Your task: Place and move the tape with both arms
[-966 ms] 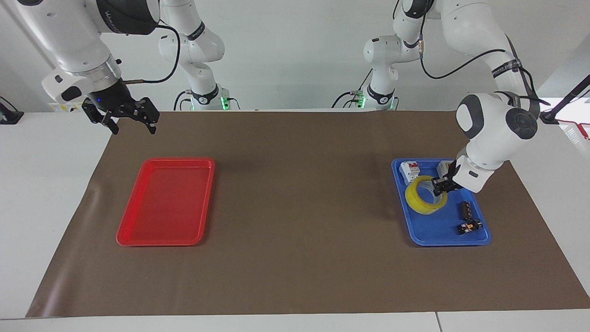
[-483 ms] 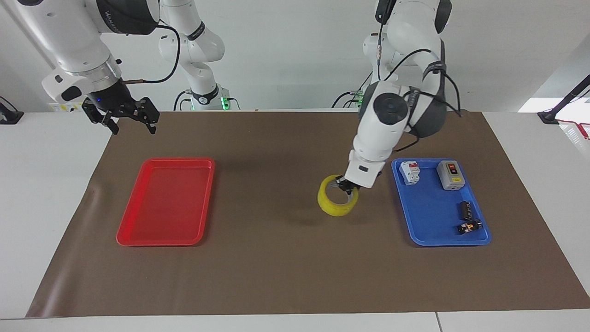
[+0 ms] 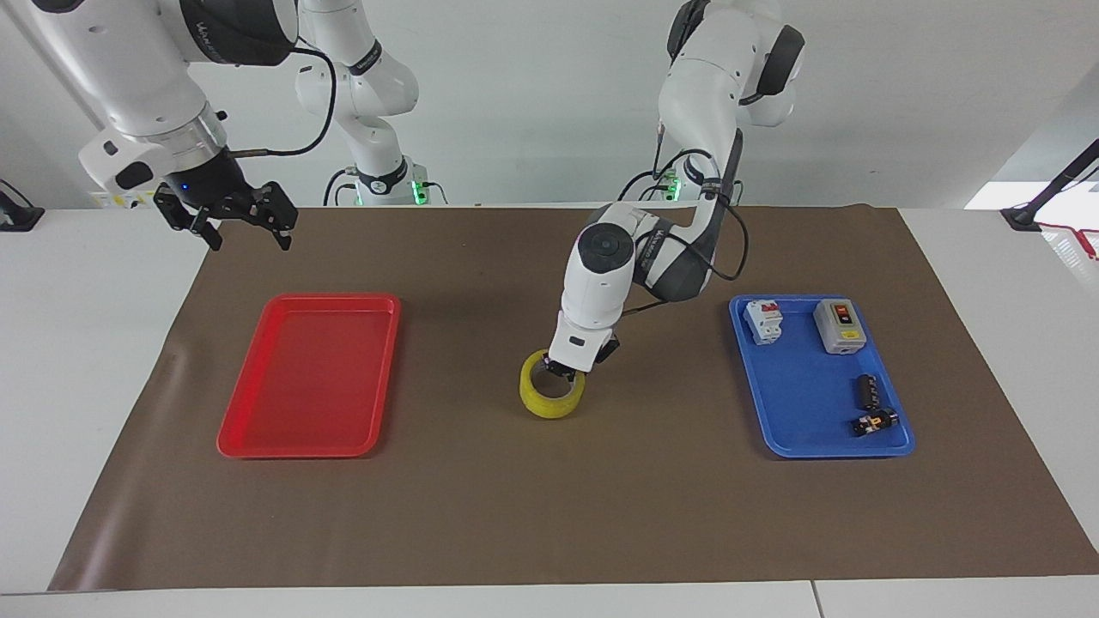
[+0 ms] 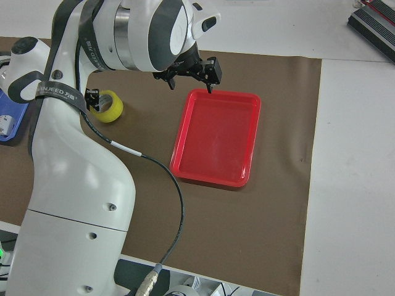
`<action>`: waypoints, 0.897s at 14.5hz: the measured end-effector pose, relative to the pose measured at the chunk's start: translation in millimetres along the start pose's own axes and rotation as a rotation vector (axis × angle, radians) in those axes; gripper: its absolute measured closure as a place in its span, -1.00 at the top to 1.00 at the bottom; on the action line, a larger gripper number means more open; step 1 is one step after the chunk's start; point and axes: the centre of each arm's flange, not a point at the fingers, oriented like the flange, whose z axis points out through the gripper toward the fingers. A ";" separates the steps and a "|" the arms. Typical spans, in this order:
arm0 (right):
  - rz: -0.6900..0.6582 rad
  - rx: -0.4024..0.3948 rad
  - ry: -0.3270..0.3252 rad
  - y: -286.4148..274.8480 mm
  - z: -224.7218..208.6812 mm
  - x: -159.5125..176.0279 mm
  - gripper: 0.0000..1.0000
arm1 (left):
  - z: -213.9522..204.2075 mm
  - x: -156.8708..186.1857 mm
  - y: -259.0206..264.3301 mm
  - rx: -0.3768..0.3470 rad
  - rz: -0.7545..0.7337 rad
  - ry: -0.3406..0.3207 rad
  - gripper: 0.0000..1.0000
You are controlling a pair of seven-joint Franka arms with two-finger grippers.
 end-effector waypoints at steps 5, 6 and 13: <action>-0.031 0.021 -0.001 -20.8 3.1 0.5 1.00 | -2.4 -3.5 1.9 -0.005 -0.005 0.004 -0.28; -0.053 0.020 0.009 -36.4 5.3 2.3 1.00 | -7.8 -2.5 1.9 -0.005 -0.002 0.014 -0.07; -0.076 0.022 0.067 -169.8 98.0 49.1 1.00 | -154.4 83.6 -119.1 0.019 -0.059 0.085 1.00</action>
